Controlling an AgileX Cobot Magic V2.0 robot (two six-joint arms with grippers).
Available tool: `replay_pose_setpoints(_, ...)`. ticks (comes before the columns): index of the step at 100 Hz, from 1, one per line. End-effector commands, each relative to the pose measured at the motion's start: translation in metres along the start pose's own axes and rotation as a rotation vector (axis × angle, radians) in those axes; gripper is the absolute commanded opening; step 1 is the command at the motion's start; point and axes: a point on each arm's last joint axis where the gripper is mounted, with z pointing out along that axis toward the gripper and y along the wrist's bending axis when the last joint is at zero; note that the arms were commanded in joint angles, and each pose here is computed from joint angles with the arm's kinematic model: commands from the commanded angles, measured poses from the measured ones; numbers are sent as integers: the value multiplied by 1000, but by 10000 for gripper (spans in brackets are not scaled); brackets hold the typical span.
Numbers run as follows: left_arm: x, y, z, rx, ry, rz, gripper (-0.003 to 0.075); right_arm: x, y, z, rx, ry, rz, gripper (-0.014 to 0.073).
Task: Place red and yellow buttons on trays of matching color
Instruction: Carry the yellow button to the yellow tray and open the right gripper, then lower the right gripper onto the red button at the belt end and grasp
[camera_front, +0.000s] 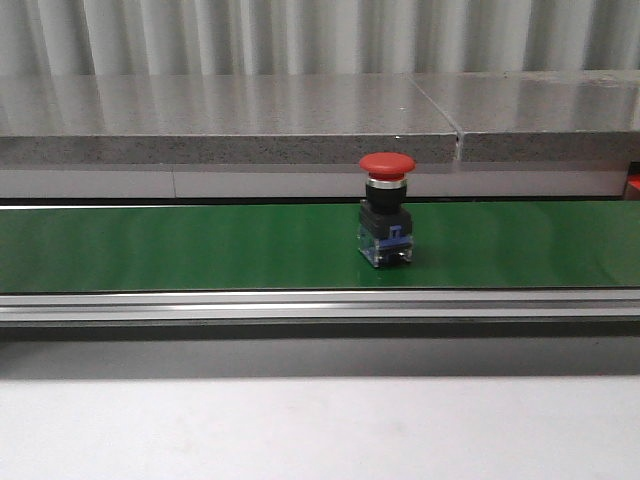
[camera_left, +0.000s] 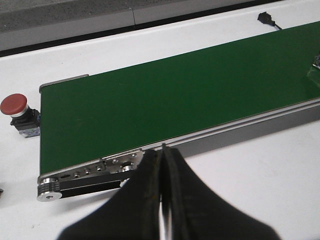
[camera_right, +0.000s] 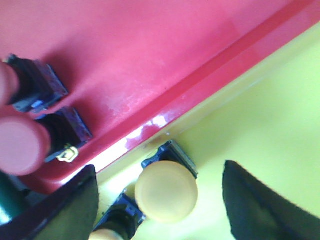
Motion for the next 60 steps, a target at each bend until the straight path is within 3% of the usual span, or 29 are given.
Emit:
replay_pose_setpoints(1,-13,-1,-5,9,-87,-6,-20,-8,3,-43,-5,-137,-10,517)
replay_pose_setpoints(19,-13,-1,-5,9,-87,-6,-20,4,9,-69,-19,-185,-26,517)
replay_pose_setpoints(60,-13,-1,-5,9,-87,-6,-20,43,49,-134,-111,-302,-153,517)
